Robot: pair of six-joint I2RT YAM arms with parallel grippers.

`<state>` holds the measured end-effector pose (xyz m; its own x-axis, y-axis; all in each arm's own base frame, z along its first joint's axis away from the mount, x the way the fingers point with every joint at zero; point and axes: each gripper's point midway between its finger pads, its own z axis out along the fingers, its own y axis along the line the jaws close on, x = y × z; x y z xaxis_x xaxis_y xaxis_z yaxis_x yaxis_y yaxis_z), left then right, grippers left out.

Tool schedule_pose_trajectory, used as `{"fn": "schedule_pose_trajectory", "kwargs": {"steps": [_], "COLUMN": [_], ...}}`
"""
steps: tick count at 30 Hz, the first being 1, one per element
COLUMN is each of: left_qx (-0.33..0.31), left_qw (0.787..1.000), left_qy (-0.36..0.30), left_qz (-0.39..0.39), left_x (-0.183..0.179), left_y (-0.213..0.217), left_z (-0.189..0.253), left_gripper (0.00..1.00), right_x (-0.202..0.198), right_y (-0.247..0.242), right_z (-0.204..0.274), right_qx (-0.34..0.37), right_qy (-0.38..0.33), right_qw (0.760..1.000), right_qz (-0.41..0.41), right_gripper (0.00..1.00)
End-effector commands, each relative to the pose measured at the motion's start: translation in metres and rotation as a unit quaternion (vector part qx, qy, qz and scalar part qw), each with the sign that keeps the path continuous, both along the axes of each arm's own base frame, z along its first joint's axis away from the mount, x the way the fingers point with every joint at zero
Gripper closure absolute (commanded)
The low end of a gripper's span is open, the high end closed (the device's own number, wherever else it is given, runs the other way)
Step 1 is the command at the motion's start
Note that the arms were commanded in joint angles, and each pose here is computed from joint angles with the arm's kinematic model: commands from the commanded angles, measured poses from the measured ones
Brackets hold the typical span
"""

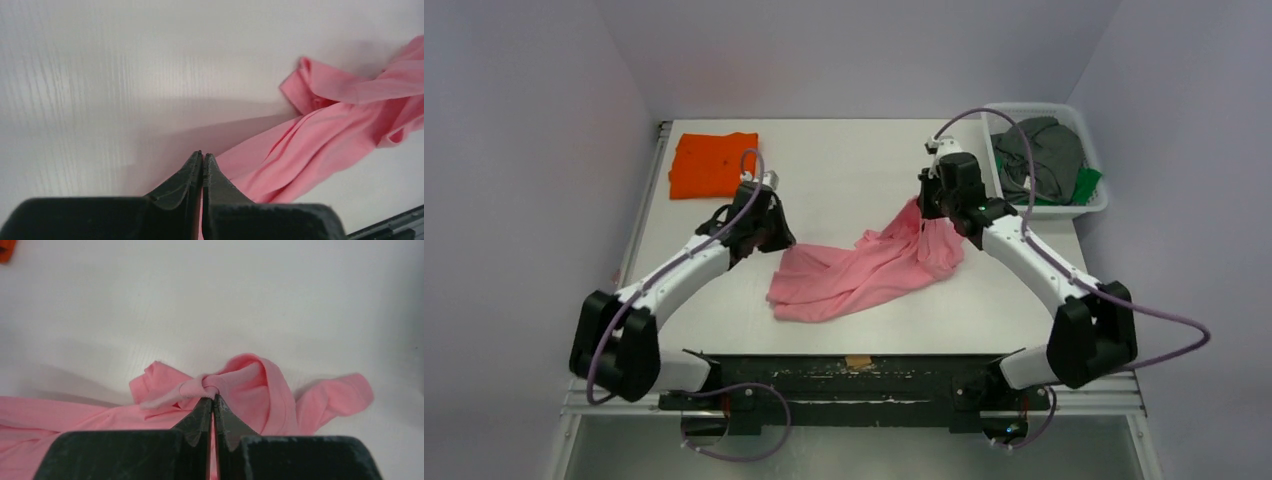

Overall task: Fold and stack the t-shirts
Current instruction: Flatten out the tshirt

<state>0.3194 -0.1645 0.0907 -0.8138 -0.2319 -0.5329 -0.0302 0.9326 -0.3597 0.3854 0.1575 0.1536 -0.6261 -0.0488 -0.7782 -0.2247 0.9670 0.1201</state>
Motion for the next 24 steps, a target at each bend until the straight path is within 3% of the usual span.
{"fn": "schedule_pose_trajectory", "kwargs": {"steps": [1,8,15,24], "left_qx": [-0.041,-0.089,-0.105,-0.100], "left_qw": [0.988,0.941,0.880,0.819], "left_qy": [-0.146,-0.326,-0.461,-0.550], "left_qz": [-0.002,0.007,0.039,0.130], "left_x": [0.003,-0.048,-0.123,-0.195], "left_y": [0.003,0.033,0.082,0.151], "left_z": [0.085,0.211,0.313,0.370], "left_gripper": [1.00,1.00,1.00,1.00], "right_x": [-0.011,-0.064,-0.146,-0.207], "right_y": [-0.012,-0.023,-0.036,-0.081], "right_z": [0.059,0.171,0.292,0.372], "right_qx": [0.034,0.096,0.143,0.151], "right_qy": [-0.082,-0.202,-0.345,-0.440], "right_qw": [0.996,0.975,0.925,0.885], "right_qz": [-0.024,0.001,0.071,0.023], "right_gripper": [1.00,1.00,1.00,1.00]}}
